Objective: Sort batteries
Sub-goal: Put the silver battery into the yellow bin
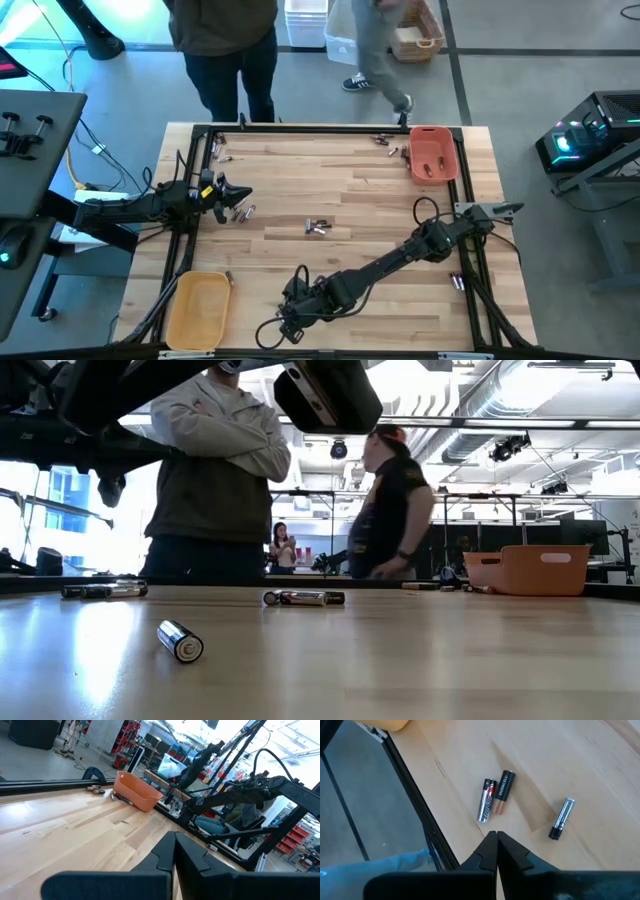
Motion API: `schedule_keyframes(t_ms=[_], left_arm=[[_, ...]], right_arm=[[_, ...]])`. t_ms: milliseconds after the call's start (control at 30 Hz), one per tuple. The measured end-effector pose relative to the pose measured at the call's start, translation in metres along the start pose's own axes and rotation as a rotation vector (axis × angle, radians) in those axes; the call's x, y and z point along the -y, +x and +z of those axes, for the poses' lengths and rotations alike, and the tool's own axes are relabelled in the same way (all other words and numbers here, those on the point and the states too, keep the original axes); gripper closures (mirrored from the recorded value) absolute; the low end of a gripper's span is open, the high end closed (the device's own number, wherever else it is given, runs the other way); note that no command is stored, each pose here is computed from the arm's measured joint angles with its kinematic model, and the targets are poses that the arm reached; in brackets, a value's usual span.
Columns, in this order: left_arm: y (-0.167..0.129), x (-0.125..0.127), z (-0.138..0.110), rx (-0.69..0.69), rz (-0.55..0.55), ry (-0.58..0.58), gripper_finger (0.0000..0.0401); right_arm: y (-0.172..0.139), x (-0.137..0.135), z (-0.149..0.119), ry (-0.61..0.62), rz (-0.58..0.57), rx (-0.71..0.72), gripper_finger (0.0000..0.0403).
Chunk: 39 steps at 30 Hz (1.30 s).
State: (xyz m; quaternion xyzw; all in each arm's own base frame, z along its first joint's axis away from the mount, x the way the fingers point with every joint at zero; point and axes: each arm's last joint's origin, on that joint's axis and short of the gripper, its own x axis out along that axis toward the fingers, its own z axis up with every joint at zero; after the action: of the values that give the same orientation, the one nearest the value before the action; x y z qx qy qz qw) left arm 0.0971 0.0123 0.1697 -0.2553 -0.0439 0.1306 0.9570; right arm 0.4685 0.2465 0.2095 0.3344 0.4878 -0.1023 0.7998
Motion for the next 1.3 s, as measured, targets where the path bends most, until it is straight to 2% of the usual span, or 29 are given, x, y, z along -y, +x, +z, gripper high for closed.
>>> schedule_keyframes(t_ms=[333, 467, 567, 633, 767, 867, 967, 1200, 1300], left_arm=[[0.000, 0.000, 0.000, 0.000, 0.000, 0.000, 0.0401], [0.000, 0.000, 0.000, 0.000, 0.000, 0.000, 0.0401], [0.000, 0.000, 0.000, 0.000, 0.000, 0.000, 0.0401], [0.000, 0.000, 0.000, 0.000, 0.000, 0.000, 0.0401], [0.000, 0.000, 0.000, 0.000, 0.000, 0.000, 0.0401], [0.000, 0.000, 0.000, 0.000, 0.000, 0.000, 0.0401], [0.000, 0.000, 0.000, 0.000, 0.000, 0.000, 0.0401], [0.000, 0.000, 0.000, 0.000, 0.000, 0.000, 0.0401], [0.000, 0.000, 0.000, 0.000, 0.000, 0.000, 0.0401]], right_arm=[[0.000, 0.003, 0.002, 0.008, -0.021, -0.005, 0.0402], [0.000, 0.006, 0.000, 0.113, -0.051, -0.037, 0.0402], [0.001, 0.007, -0.001, 0.128, -0.059, -0.041, 0.0402], [0.001, 0.011, -0.003, 0.120, -0.096, -0.057, 0.0402], [-0.002, 0.032, -0.003, 0.174, -0.284, -0.140, 0.0394], [-0.004, 0.039, 0.005, 0.170, -0.309, -0.175, 0.0366], [-0.005, 0.040, 0.014, 0.165, -0.268, -0.186, 0.0320], [0.001, 0.030, 0.046, 0.159, -0.036, -0.061, 0.0213], [0.002, 0.047, 0.071, 0.255, -0.106, 0.045, 0.0201]])
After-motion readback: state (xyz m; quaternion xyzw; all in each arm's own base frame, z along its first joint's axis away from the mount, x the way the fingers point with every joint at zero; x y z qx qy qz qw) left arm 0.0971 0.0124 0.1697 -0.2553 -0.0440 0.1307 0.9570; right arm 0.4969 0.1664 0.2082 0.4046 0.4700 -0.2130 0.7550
